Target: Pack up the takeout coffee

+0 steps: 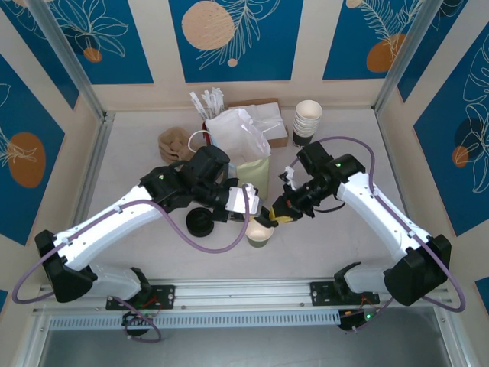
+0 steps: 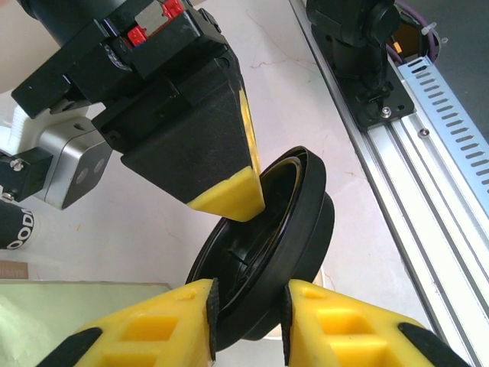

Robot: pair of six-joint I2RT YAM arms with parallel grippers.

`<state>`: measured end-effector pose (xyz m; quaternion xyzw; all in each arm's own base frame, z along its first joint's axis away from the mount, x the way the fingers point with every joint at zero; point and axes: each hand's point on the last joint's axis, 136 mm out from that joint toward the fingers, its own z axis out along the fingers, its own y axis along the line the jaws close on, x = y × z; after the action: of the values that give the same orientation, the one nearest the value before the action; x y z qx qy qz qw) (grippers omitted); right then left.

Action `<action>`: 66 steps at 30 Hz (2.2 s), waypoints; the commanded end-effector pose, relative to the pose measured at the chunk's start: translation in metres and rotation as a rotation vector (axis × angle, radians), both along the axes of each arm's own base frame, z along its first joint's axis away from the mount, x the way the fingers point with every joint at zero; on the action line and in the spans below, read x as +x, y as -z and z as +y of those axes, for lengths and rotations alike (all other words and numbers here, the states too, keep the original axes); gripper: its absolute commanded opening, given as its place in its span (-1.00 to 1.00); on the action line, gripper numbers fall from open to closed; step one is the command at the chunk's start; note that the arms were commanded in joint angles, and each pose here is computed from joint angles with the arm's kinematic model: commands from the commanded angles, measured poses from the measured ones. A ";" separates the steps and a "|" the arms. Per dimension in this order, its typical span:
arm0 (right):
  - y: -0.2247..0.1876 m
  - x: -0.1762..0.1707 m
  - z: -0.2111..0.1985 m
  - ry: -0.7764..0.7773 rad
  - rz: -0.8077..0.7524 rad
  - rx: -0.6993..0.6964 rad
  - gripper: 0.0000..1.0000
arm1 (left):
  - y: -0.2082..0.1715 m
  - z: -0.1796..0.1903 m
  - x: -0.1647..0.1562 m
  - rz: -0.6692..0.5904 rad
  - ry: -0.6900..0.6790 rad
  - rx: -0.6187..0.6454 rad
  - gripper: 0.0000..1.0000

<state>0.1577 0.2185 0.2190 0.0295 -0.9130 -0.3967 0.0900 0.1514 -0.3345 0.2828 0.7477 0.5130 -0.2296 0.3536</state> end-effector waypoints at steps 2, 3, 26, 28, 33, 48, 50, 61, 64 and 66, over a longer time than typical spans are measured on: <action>-0.031 0.006 0.013 -0.006 -0.025 0.153 -1.00 | 0.013 -0.004 -0.017 0.047 0.052 0.050 -0.45; -0.031 0.007 0.013 -0.002 -0.023 0.155 -1.00 | 0.013 -0.004 -0.017 0.047 0.054 0.050 -0.44; -0.042 0.030 -0.011 0.154 -0.086 0.183 -0.61 | 0.014 -0.016 0.006 0.075 -0.144 -0.052 -0.79; -0.045 0.033 -0.015 0.178 -0.104 0.185 -0.55 | 0.014 -0.017 0.009 0.109 -0.186 -0.068 -0.79; -0.048 0.038 -0.028 0.238 -0.137 0.171 -0.50 | 0.009 -0.018 0.013 0.187 -0.272 -0.136 -0.81; -0.051 0.040 -0.048 0.323 -0.179 0.167 -0.40 | 0.003 -0.011 0.020 0.458 -0.493 -0.293 -0.93; -0.052 0.040 -0.051 0.334 -0.187 0.167 -0.40 | 0.004 -0.010 0.019 0.527 -0.535 -0.300 -0.94; -0.042 0.037 -0.061 0.409 -0.232 0.170 -0.39 | 0.018 0.021 0.006 0.838 -0.777 -0.366 -0.89; -0.011 0.043 -0.081 0.492 -0.218 0.015 -0.38 | 0.020 0.030 0.004 0.839 -0.804 -0.388 -0.84; 0.002 0.052 -0.091 0.537 -0.223 -0.040 -0.38 | 0.023 0.036 0.005 0.822 -0.824 -0.392 -0.81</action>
<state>0.1996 0.1456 0.2393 -0.1267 -0.8867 -0.4314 -0.1075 0.1511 -0.3065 0.2581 0.2926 0.7950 -0.4334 0.3076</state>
